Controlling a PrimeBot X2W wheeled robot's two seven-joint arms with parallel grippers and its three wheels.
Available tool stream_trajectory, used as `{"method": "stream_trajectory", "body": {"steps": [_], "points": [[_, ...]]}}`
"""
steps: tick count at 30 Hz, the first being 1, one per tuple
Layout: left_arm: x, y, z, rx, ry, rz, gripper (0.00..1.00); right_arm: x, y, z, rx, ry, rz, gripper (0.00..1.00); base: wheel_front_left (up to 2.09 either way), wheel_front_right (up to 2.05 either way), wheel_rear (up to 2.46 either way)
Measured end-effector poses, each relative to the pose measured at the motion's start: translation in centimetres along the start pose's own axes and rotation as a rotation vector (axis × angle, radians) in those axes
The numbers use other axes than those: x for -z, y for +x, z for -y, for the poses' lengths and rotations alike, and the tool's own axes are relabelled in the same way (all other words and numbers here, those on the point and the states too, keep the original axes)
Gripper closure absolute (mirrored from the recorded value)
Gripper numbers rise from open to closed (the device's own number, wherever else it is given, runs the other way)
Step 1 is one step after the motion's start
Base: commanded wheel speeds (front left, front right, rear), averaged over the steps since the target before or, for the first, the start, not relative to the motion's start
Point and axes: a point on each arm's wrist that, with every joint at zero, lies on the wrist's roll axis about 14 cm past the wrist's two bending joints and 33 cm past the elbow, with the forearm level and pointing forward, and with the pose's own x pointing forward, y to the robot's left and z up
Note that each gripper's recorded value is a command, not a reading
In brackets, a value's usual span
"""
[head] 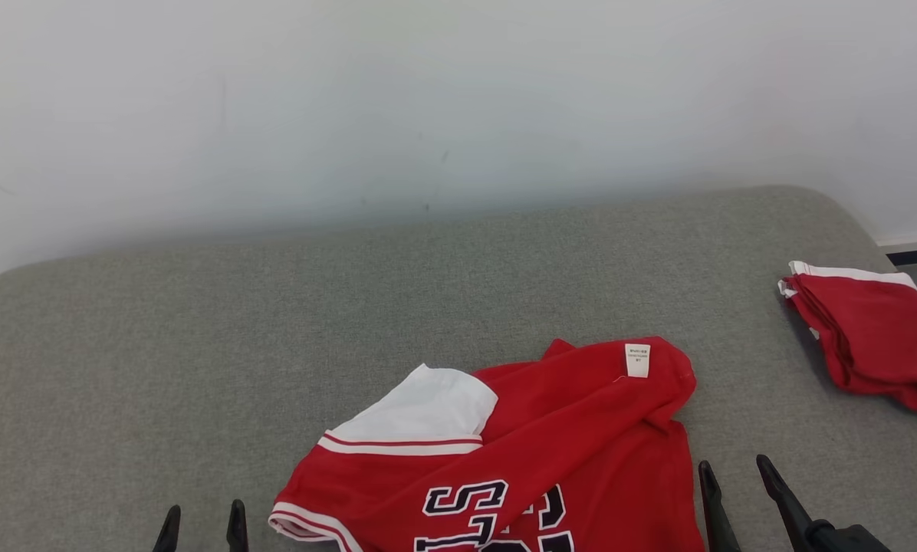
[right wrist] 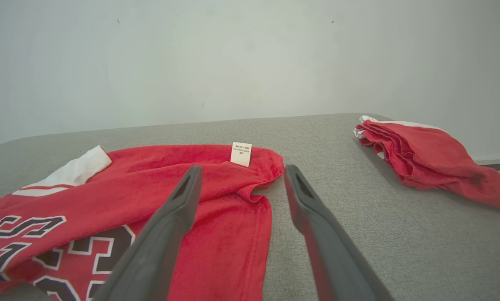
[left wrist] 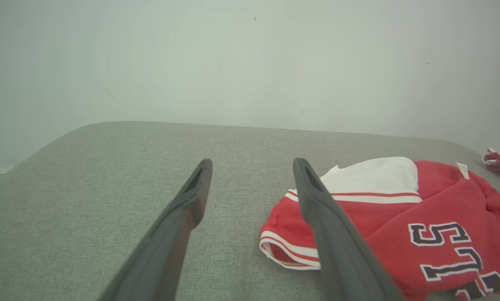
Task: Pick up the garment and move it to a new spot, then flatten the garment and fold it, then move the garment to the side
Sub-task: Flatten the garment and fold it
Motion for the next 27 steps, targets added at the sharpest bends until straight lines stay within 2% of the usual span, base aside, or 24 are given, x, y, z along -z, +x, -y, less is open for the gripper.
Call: {"method": "stream_trajectory", "body": {"steps": [9,14,19,27], "points": [[1.0,0.5,0.8,0.026,-0.008,-0.032,0.0,0.2,0.0,-0.2,-0.001,0.008,-0.007,0.0,0.0,0.0,0.0],[2.3,3.0,2.1,0.107,-0.004,-0.099,0.0,0.2,0.1,-0.3,-0.002,0.015,-0.009,0.0,0.0,0.0,0.0],[2.6,8.0,4.9,0.217,0.024,-0.219,0.0,0.3,0.2,0.3,0.023,0.025,-0.014,0.0,0.0,0.0,0.0],[3.7,13.0,7.5,0.333,0.095,-0.364,0.0,0.6,0.9,1.4,0.061,0.02,-0.027,0.0,0.0,0.0,0.0]]}}
